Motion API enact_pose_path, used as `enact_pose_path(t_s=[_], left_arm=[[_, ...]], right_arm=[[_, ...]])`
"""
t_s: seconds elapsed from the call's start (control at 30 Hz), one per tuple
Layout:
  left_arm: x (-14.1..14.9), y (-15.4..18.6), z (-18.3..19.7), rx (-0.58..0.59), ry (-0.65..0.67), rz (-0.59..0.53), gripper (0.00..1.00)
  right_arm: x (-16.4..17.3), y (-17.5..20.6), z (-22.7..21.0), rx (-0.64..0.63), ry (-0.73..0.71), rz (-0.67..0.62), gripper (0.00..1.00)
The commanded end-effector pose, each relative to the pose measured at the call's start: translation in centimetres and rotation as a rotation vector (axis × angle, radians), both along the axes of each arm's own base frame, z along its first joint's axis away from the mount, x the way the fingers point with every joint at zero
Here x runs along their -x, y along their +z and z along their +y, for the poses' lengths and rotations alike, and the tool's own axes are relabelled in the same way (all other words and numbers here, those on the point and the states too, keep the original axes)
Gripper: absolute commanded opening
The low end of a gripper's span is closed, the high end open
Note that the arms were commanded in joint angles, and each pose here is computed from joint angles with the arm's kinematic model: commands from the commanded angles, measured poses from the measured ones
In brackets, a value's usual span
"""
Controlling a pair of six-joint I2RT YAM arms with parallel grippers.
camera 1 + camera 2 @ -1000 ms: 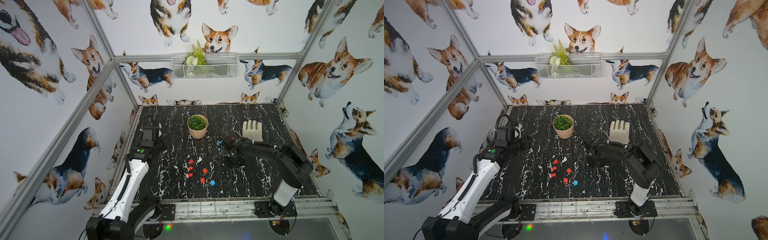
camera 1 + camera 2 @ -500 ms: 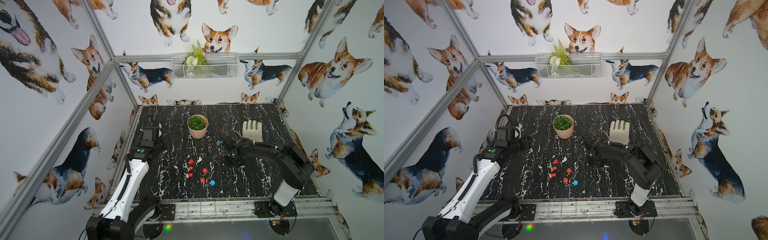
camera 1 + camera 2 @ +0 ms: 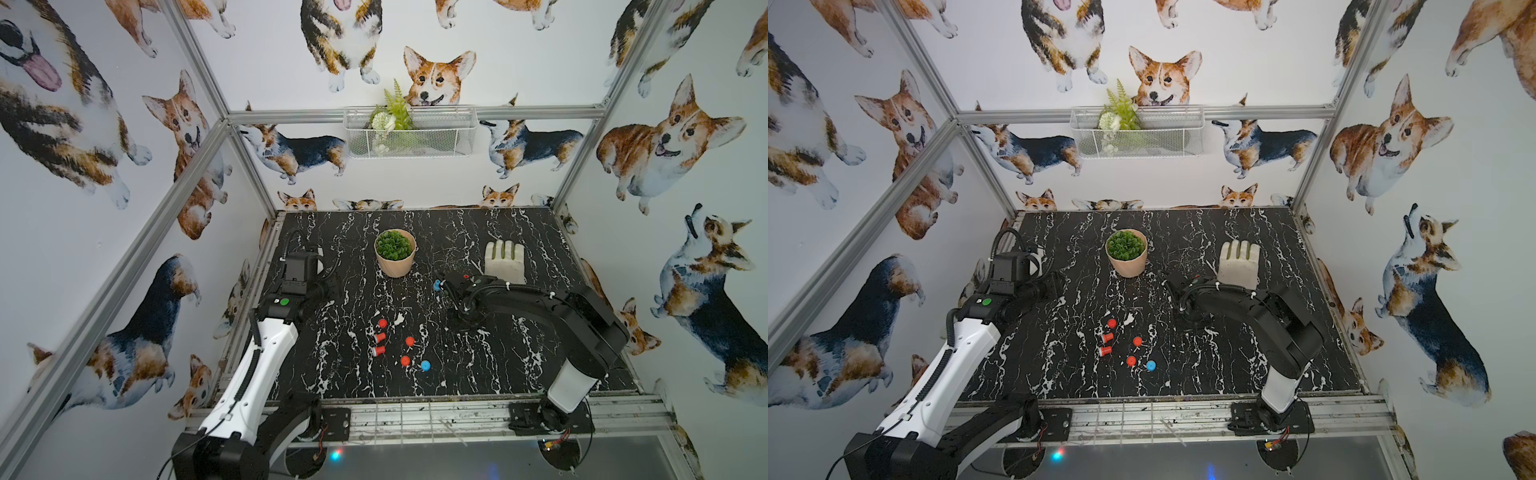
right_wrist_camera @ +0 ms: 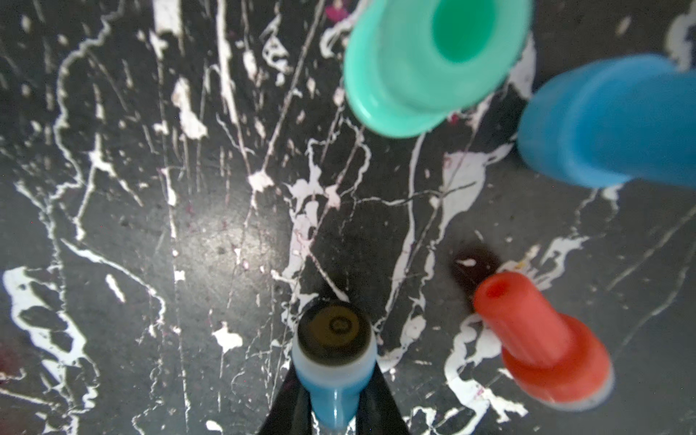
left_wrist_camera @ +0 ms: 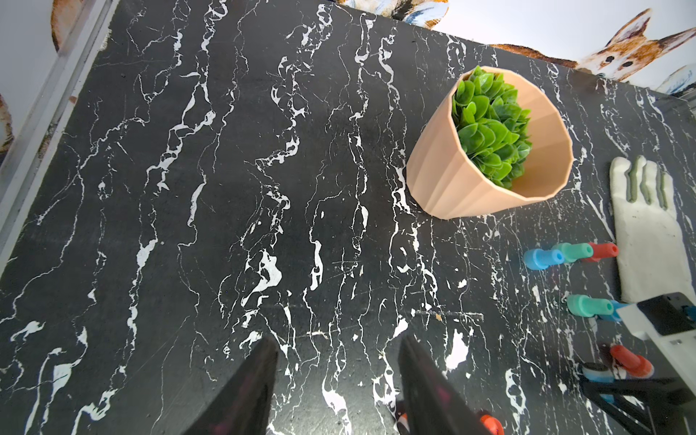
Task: Close the stamp cap
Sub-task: Pick up the stamp from the center of the board.
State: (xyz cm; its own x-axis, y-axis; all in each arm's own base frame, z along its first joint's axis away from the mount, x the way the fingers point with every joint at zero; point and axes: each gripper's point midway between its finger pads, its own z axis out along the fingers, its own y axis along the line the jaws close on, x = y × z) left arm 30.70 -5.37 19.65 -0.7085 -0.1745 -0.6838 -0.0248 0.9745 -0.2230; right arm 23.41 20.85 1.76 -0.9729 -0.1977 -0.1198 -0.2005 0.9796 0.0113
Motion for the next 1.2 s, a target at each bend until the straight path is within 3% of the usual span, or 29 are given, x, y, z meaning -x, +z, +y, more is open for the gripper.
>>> enact_pose_path(t_s=[0.0, 0.23, 0.47, 0.83, 0.97, 1.17], left_arm=[[0.0, 0.3, 0.1, -0.01, -0.004, -0.007, 0.56], [0.9, 0.4, -1.2, 0.049, -0.03, 0.005, 0.56], [1.7, 1.4, -5.6, 0.273, -0.111, 0.033, 0.56], [2.9, 4.3, -11.2, 0.38, -0.226, 0.116, 0.56], [4.3, 4.5, -14.0, 0.404, -0.286, 0.154, 0.56], [6.8, 4.6, -17.9, 0.458, -0.378, 0.23, 0.56]], right_arm=[[-0.5, 0.8, 0.1, -0.004, 0.006, -0.029, 0.17], [-0.3, 3.4, 2.1, -0.118, 0.181, -0.085, 0.15], [0.2, 7.2, 5.4, -0.319, 0.404, -0.21, 0.14], [2.0, 13.3, 9.3, -0.611, 0.718, -0.439, 0.09], [3.1, 15.4, 10.1, -0.673, 0.833, -0.52, 0.08], [4.3, 17.0, 10.3, -0.667, 0.974, -0.623, 0.08]])
